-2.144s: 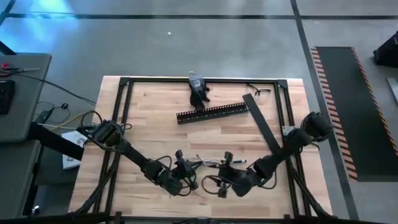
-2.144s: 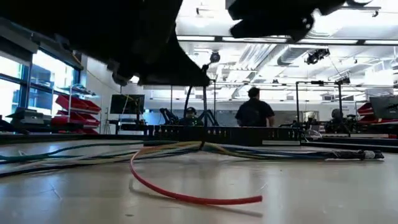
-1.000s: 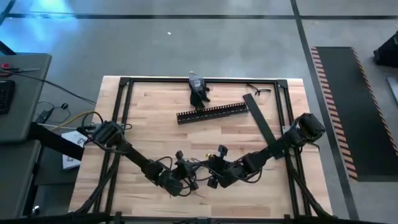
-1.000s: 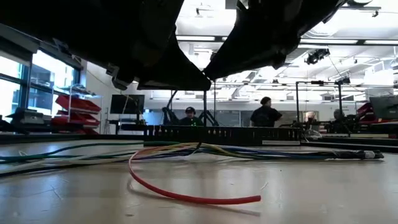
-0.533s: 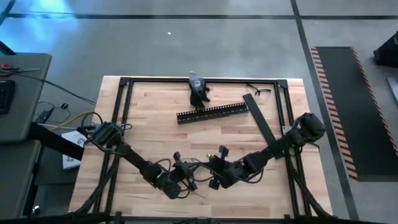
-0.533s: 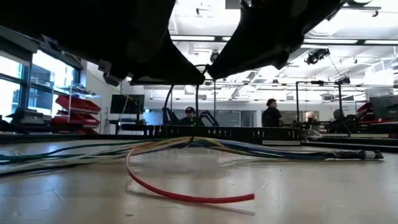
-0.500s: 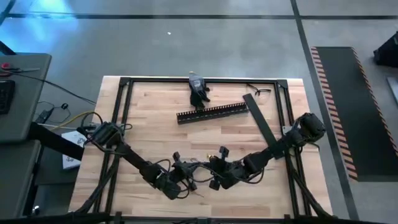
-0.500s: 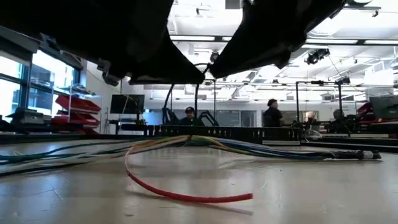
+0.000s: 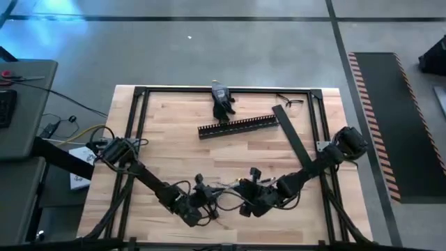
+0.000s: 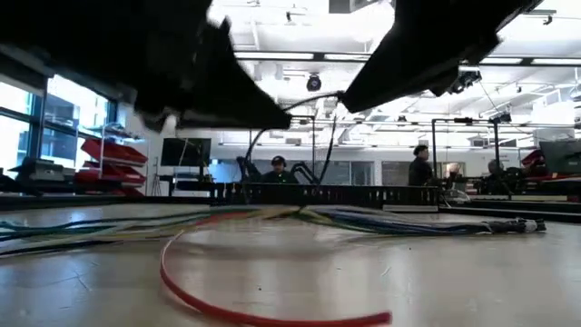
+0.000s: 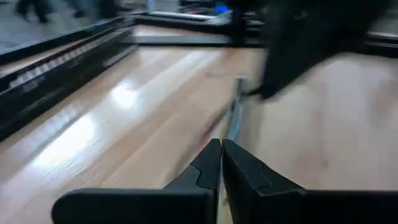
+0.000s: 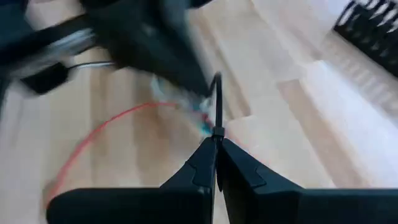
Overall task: Ziptie cables
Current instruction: Wrap the colored loose cables with the black zip tie
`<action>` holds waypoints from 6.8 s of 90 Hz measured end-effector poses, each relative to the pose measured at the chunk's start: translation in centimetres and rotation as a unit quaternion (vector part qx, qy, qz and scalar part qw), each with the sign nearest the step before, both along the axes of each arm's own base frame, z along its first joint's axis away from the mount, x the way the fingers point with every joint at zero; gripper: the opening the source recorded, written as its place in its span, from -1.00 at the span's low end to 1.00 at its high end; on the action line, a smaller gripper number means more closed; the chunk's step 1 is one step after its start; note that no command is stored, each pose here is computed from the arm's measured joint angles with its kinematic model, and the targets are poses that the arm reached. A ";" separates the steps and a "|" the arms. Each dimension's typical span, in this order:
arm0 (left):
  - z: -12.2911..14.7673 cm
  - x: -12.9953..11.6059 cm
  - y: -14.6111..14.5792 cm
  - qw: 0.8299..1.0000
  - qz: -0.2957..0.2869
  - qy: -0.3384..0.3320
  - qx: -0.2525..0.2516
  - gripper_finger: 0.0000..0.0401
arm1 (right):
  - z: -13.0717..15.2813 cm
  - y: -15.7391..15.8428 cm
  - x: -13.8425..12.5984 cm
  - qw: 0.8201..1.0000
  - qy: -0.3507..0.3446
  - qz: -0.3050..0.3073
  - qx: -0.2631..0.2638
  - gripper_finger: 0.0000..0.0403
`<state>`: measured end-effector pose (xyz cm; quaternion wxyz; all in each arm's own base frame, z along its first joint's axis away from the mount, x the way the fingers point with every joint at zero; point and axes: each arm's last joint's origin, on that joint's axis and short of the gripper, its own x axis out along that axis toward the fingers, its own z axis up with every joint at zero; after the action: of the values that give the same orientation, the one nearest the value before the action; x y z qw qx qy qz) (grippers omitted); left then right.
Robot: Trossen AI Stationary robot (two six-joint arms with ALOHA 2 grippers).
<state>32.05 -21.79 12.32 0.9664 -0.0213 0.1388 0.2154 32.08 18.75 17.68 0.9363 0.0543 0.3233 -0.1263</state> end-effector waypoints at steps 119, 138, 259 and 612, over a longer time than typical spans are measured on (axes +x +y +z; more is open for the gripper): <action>1.2 1.5 1.3 0.997 0.064 -0.036 0.011 -1.00 | 0.1 -0.6 0.5 1.000 0.000 -0.001 0.017 -1.00; 1.2 1.2 0.5 0.999 0.021 -0.018 0.019 -0.91 | 0.1 -0.9 0.6 1.000 -0.002 -0.009 0.014 -1.00; 0.9 1.7 1.8 0.996 0.070 -0.041 -0.032 -1.00 | 0.1 -0.5 0.5 1.000 -0.004 0.001 0.021 -1.00; 0.4 0.7 1.3 0.994 0.070 0.014 0.080 -1.00 | 2.7 -6.5 3.0 0.978 0.047 0.027 0.202 -0.19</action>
<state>32.78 -20.51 12.76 0.9454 0.0490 0.1330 0.2936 35.05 12.23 20.38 0.8929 0.2280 0.3866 -0.0358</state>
